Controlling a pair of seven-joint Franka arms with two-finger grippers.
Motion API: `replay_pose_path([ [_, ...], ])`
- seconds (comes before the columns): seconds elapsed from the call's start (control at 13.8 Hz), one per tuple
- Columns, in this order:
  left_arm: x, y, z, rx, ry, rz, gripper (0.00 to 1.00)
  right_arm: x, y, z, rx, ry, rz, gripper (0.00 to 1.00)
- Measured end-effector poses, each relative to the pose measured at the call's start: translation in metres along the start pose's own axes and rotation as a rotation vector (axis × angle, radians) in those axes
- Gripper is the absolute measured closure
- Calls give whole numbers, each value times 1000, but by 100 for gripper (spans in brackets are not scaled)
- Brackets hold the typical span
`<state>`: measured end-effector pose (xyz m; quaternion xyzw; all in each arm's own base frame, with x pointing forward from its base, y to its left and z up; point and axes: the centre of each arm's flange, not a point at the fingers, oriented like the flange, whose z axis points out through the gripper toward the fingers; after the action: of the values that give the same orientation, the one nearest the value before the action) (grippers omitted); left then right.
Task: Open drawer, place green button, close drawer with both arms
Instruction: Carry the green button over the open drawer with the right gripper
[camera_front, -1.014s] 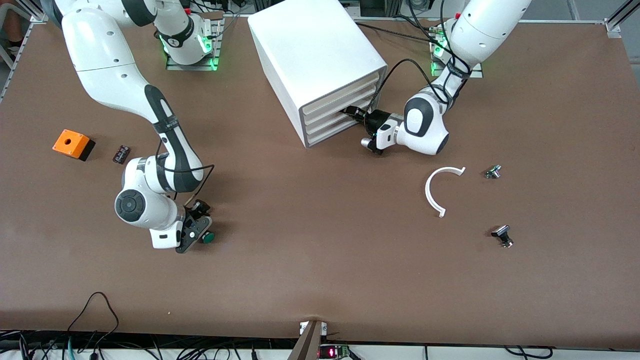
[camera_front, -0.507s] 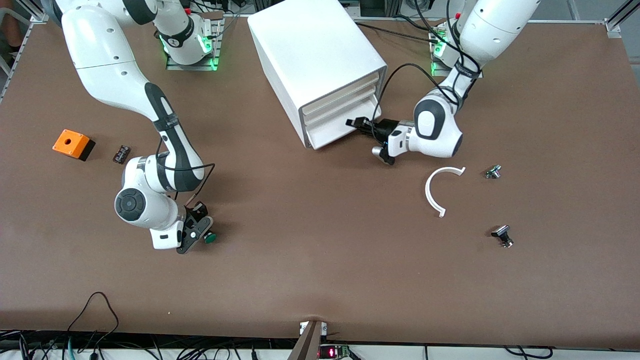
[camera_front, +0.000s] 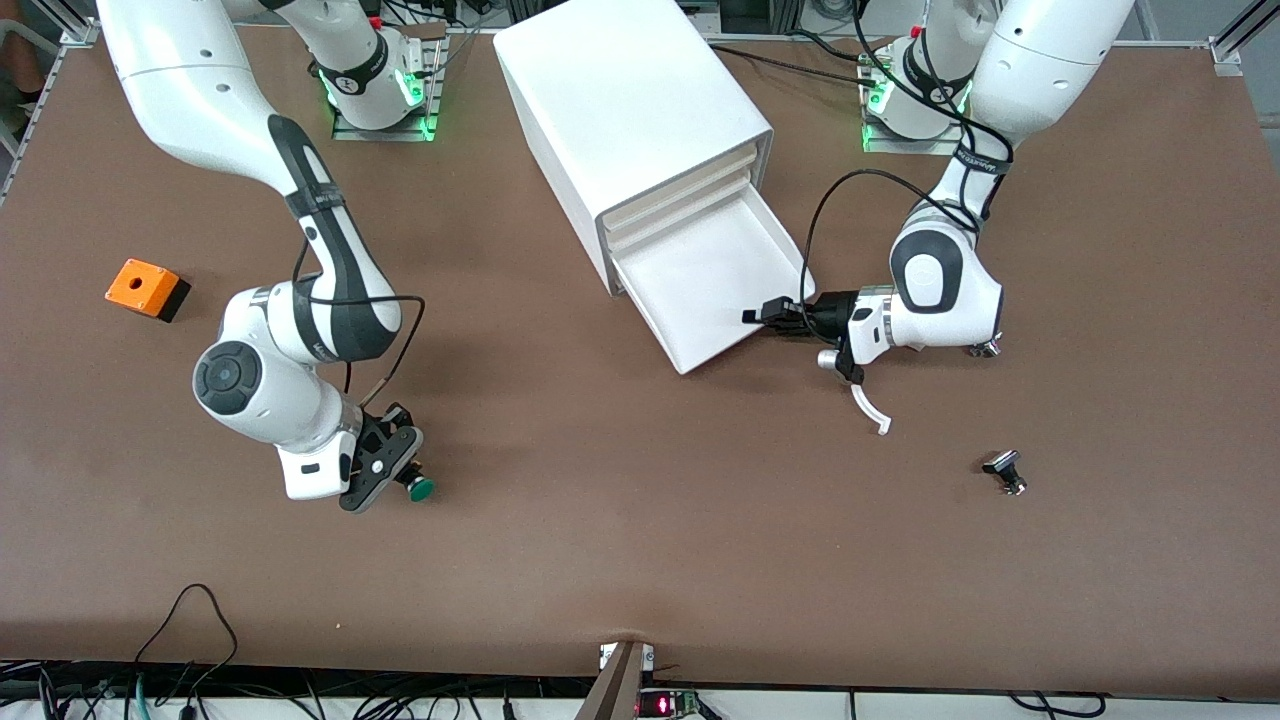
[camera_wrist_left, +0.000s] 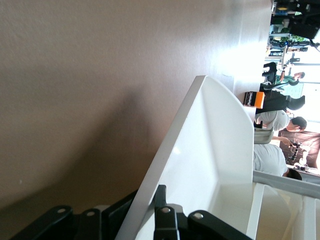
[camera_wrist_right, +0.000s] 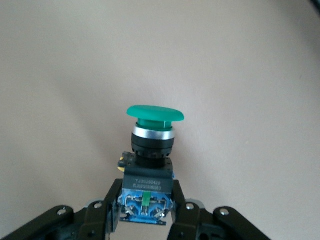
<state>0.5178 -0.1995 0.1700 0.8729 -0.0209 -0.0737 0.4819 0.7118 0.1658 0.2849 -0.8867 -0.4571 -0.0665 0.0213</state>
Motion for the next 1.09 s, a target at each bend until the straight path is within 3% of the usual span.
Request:
replay_pose_path([
  [0.22,11,-3,-6,46,57,-18,56,23,-6,-24,-14,45,-26,58],
  [0.29,15,0,-9,52,69,-15,39,41,-13,-46,0,62,-48,58],
  [0.58,30,11,-21,64,117,11,0,73,-36,-75,17,113,-95,58],
  [0.87,60,22,-109,114,324,35,0,94,-66,-78,48,140,-140,58],
  [0.94,61,27,-127,131,338,59,0,101,-73,-81,48,148,-154,58],
  [1.09,62,34,-167,259,307,167,0,114,-89,-87,37,153,-194,58],
])
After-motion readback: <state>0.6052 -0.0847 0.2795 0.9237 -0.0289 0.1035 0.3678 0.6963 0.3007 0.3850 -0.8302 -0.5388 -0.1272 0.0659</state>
